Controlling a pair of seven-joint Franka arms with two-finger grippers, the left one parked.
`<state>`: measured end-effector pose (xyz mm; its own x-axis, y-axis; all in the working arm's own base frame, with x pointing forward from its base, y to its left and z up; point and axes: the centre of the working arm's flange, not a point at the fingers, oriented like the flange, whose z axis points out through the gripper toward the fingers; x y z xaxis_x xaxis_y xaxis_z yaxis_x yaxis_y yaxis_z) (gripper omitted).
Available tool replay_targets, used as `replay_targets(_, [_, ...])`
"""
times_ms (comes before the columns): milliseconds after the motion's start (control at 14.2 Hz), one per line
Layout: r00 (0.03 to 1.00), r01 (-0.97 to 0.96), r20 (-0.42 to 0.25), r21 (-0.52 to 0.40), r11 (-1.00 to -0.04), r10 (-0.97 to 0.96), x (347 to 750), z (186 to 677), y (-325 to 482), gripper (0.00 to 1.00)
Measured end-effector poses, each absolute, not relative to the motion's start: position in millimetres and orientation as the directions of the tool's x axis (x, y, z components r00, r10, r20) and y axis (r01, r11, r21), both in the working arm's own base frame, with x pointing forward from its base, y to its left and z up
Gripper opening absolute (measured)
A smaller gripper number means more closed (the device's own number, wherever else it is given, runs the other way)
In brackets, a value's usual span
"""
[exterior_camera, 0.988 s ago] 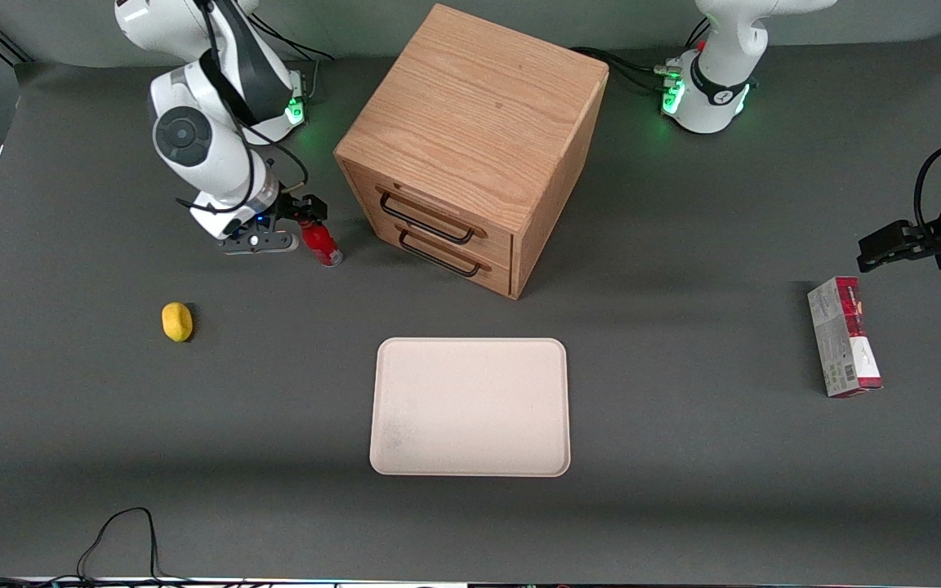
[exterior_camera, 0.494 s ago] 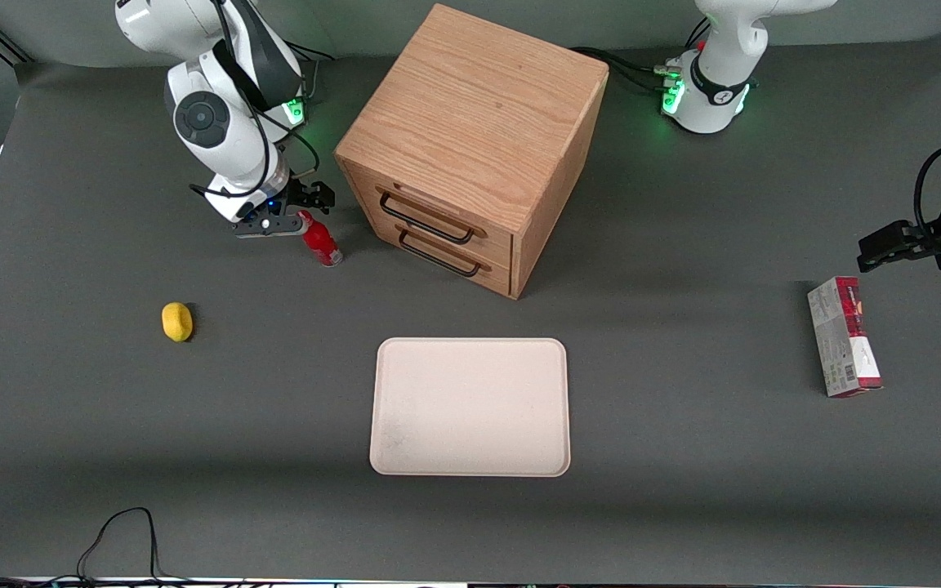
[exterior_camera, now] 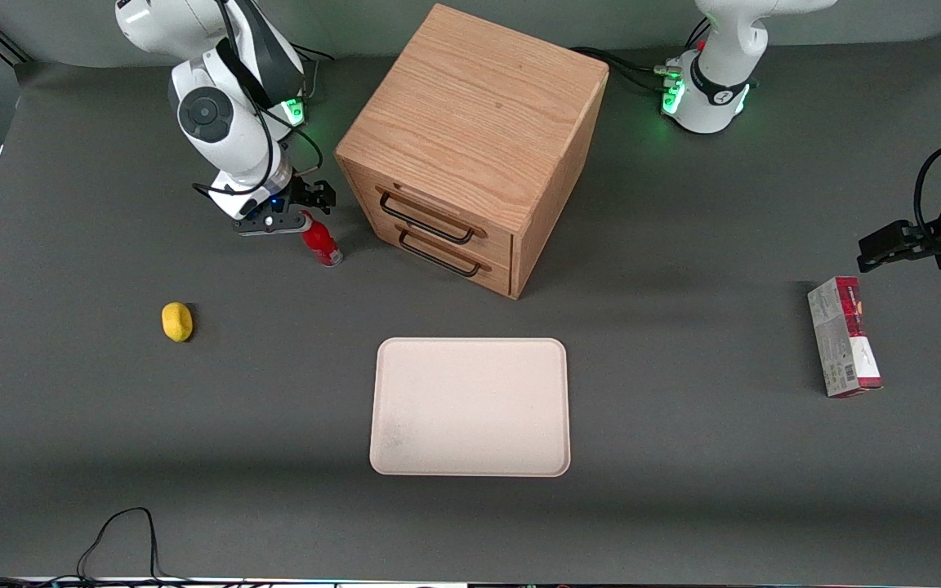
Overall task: Place coke bottle on tray
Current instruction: 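Close the right gripper around the bottle's body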
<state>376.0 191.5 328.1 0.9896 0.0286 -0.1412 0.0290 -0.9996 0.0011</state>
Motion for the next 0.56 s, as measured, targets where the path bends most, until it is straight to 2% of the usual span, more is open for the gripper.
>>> replay_targets(71, [0.990, 0.030, -0.138, 0.001, -1.000, 0.030, 376.3, 328.1, 191.4, 0.84])
replay_targets(141, [0.990, 0.030, -0.135, 0.001, -1.000, 0.030, 376.6, 327.9, 190.9, 0.76])
replay_targets(424, [0.991, 0.029, -0.134, 0.004, -1.000, 0.028, 377.0, 327.1, 188.8, 0.31])
replay_targets(565, [0.991, 0.031, -0.133, 0.007, -0.999, 0.030, 377.4, 327.3, 188.3, 0.29])
